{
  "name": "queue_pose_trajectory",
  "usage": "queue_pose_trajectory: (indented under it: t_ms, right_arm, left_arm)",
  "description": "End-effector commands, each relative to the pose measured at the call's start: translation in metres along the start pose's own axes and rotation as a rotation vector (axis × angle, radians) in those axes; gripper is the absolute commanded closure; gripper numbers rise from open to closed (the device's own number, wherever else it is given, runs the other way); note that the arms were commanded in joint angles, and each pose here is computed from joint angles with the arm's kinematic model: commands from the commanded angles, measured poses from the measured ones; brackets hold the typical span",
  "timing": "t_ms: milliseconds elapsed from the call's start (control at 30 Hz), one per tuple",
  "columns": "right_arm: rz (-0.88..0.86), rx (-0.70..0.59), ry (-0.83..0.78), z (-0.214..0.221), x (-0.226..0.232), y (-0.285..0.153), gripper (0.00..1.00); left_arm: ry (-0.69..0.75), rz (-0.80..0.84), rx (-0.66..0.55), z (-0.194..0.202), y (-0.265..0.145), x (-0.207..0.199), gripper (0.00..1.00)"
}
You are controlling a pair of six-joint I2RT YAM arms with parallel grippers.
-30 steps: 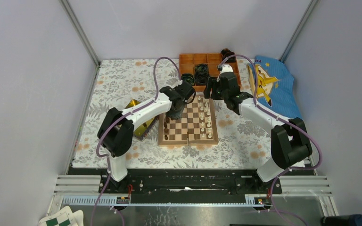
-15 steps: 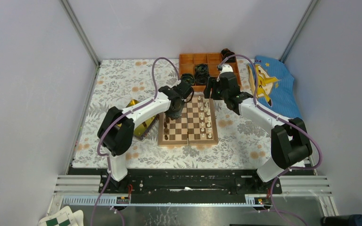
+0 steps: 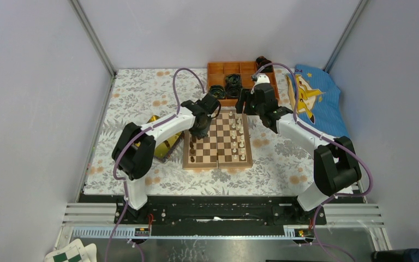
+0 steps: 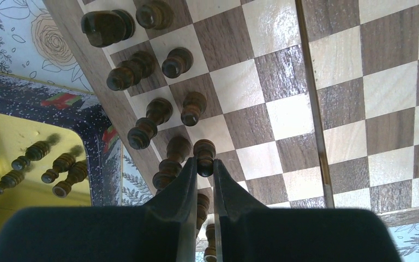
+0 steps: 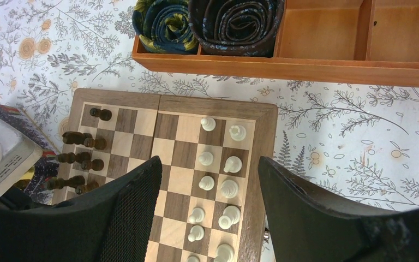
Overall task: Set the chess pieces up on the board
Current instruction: Place the chess piece on the chessboard.
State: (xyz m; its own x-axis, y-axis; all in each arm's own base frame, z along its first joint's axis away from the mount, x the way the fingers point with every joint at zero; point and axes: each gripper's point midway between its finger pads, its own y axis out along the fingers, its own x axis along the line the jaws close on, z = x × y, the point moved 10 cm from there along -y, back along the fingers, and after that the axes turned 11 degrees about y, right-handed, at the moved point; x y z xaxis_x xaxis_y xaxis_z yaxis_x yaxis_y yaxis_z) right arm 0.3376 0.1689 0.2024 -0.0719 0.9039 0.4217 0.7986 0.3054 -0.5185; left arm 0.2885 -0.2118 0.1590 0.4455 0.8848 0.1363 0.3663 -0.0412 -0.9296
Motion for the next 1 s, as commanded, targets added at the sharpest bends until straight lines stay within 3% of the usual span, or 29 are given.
queue_pose_trajectory:
  t_ms: [0,967]
  right_arm:
    - [-0.028,-0.058,0.002,-0.012,0.004,-0.003,0.27]
    - [-0.028,-0.050,0.001,-0.010,0.004,-0.001,0.27]
  left_arm:
    - [-0.004,0.025,-0.038,-0.005,0.003,0.001,1.00]
    - [-0.016,0.040,-0.022,0.000,0.016,0.003,0.96]
